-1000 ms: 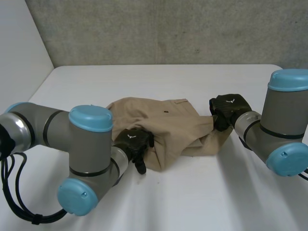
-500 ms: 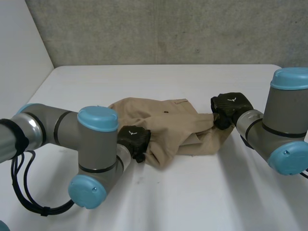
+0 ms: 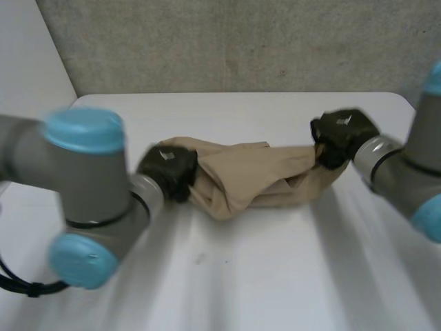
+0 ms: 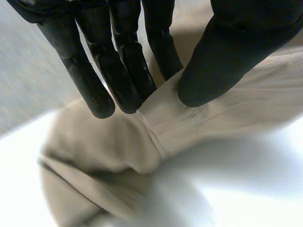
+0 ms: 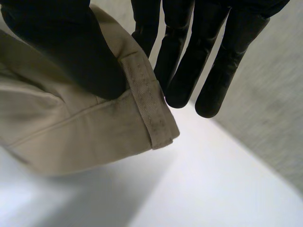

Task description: Fold the shorts.

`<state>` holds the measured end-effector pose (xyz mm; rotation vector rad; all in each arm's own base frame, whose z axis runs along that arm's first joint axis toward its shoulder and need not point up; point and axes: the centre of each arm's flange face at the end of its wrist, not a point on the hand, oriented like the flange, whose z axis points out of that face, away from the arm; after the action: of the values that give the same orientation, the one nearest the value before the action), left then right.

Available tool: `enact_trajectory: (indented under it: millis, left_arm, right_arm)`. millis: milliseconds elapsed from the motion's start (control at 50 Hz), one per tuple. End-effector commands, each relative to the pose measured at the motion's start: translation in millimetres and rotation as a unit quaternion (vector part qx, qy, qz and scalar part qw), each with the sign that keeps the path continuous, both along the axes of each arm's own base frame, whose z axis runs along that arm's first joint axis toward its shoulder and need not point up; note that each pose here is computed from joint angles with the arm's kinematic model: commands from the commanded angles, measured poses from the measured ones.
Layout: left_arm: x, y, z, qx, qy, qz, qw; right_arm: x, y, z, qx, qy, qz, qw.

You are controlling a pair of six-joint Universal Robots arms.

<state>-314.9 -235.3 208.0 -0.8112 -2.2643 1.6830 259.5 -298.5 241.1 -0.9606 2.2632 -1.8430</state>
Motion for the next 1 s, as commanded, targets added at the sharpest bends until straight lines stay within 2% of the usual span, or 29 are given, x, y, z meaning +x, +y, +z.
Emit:
enact_trajectory:
  millis: [20,60,160,240,380,500,540,560,680,760,840,940,1000]
  left_arm:
    - [40.7,45.8,115.5,-0.100,0.060,0.007,0.993]
    - [46.9,55.3,132.1,-0.122,0.066,0.005,0.990]
    - [68.5,84.9,184.6,-0.213,0.086,0.007,0.973]
    - [76.1,95.0,205.5,-0.250,0.093,0.010,0.964]
    - [75.8,88.4,201.8,-0.245,0.086,0.016,0.966]
    - [49.1,46.7,146.1,-0.164,0.035,0.009,0.986]
    - [46.3,41.3,139.7,-0.156,0.029,0.009,0.987]
    - [35.0,23.3,122.8,-0.139,0.019,0.008,0.990]
    - [5.0,-25.7,85.9,-0.129,0.010,0.008,0.992]
    - [-15.3,-60.9,63.4,-0.150,0.015,0.010,0.989]
    - [-33.3,-93.3,51.9,-0.200,0.022,0.014,0.979]
    - [-52.8,-126.6,48.9,-0.285,0.041,0.021,0.957]
    - [-57.2,-134.6,51.9,-0.319,0.063,0.025,0.945]
  right_arm:
    - [-16.8,48.2,103.2,-0.112,0.015,0.013,0.994]
    - [-18.2,52.1,109.8,-0.120,0.015,0.013,0.993]
    - [-28.7,86.5,162.1,-0.189,-0.006,0.019,0.982]
    - [-33.1,104.5,183.8,-0.215,-0.017,0.029,0.976]
    - [-28.7,102.0,185.2,-0.205,-0.016,0.055,0.977]
    - [-16.4,44.3,124.4,-0.108,0.015,0.051,0.993]
    - [-12.5,32.6,107.7,-0.083,0.020,0.054,0.995]
    - [-8.9,21.2,92.2,-0.063,0.026,0.054,0.996]
    - [5.4,-18.9,47.5,-0.025,0.035,0.051,0.998]
    - [13.3,-52.5,30.2,-0.054,0.029,0.023,0.998]
    - [18.4,-86.2,27.4,-0.126,0.013,-0.017,0.992]
    - [22.3,-127.6,24.3,-0.241,-0.025,-0.073,0.968]
    - [24.4,-138.2,25.2,-0.283,-0.040,-0.086,0.954]
